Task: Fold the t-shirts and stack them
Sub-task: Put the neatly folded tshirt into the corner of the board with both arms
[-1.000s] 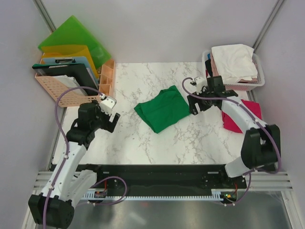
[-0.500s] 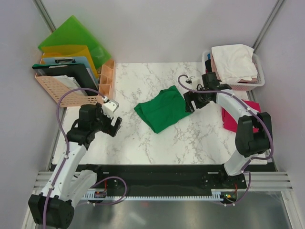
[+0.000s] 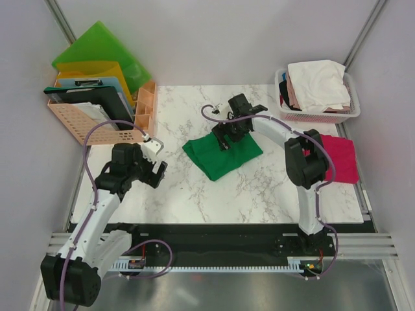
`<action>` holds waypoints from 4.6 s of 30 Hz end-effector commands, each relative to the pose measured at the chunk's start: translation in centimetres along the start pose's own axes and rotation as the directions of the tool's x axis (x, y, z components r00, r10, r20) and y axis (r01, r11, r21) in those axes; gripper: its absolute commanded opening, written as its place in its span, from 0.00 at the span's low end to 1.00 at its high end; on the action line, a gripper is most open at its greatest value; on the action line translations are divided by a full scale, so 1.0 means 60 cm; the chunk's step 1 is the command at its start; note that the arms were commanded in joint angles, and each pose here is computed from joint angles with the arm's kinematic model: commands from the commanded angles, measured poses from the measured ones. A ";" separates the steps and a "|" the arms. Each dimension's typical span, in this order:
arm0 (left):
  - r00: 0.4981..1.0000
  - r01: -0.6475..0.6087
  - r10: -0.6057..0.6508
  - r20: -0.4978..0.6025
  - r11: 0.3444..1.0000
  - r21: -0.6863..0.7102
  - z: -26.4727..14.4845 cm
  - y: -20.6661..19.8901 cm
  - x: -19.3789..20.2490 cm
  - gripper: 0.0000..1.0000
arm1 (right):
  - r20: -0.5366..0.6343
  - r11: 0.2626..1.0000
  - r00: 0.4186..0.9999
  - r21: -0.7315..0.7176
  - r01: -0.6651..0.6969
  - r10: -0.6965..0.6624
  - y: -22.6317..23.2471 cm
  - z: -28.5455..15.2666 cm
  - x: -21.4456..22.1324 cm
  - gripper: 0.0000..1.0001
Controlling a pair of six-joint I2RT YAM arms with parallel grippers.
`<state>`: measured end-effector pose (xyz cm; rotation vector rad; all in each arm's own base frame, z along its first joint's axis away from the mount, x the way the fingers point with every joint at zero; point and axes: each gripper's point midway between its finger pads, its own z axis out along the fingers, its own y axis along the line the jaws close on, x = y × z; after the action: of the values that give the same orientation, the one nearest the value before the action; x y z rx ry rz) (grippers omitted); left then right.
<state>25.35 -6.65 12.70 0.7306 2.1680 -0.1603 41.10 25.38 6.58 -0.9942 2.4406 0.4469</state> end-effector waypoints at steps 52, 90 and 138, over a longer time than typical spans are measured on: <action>0.970 0.114 -0.001 0.245 0.888 -0.445 -0.103 0.133 -0.065 1.00 | 0.393 0.919 0.834 0.081 0.387 -0.386 0.379 -0.099 -0.210 0.98; 0.972 0.188 -0.070 0.226 0.812 -0.553 -0.085 0.194 -0.044 1.00 | 0.243 0.629 0.915 0.667 -0.399 0.322 -0.239 -0.479 0.312 0.98; 0.980 0.151 -0.078 0.181 0.888 -0.434 -0.054 0.164 -0.028 1.00 | -0.049 0.842 0.889 0.347 -0.413 0.456 -0.273 -0.167 0.345 0.98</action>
<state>29.39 1.92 16.92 0.3136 2.0016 0.2185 36.04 -5.39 2.64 -0.2788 2.7210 0.0116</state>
